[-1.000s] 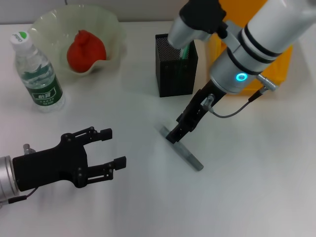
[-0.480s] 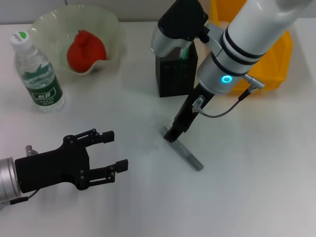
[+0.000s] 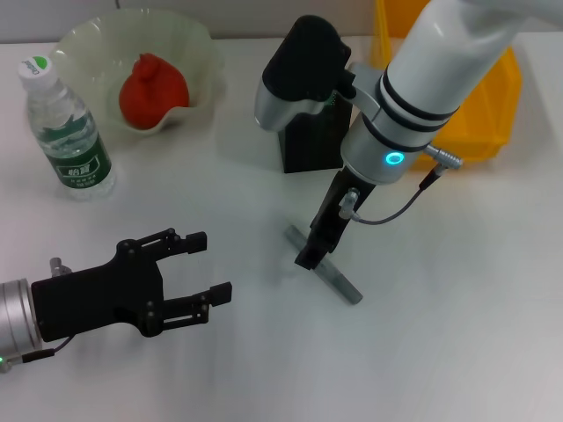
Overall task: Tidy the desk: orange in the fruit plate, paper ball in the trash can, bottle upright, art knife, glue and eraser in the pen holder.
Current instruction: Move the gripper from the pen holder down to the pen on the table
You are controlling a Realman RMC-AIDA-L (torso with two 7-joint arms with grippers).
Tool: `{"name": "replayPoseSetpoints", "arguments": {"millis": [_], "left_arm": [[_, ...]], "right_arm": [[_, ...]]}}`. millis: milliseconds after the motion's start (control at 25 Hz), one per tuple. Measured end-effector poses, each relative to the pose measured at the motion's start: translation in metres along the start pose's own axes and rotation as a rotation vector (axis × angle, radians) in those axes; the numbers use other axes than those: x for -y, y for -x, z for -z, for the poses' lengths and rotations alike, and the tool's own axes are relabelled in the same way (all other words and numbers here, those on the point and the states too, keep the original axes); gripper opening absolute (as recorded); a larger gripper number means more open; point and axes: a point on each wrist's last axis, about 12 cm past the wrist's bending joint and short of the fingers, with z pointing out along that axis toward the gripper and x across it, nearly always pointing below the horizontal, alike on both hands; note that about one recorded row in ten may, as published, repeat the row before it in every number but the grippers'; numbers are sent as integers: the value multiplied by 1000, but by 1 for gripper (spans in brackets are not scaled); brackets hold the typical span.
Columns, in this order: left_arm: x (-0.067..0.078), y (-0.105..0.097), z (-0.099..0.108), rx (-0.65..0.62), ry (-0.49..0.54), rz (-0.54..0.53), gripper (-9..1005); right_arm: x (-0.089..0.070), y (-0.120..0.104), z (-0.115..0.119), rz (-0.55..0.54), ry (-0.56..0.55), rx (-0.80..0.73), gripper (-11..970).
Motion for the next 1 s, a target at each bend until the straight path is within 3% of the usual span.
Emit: {"name": "replayPoseSetpoints", "arguments": {"millis": [320, 560, 1000], "left_arm": [[0, 0, 0, 0, 0, 5, 801], [1, -1, -1, 4, -3, 10, 801], [1, 0, -2, 5, -5, 8, 801]], "right_arm": [[-4, 2, -6, 30, -17, -15, 603], [-4, 1, -8, 43, -29, -22, 440], [-7, 1, -11, 54, -24, -32, 392]]}}
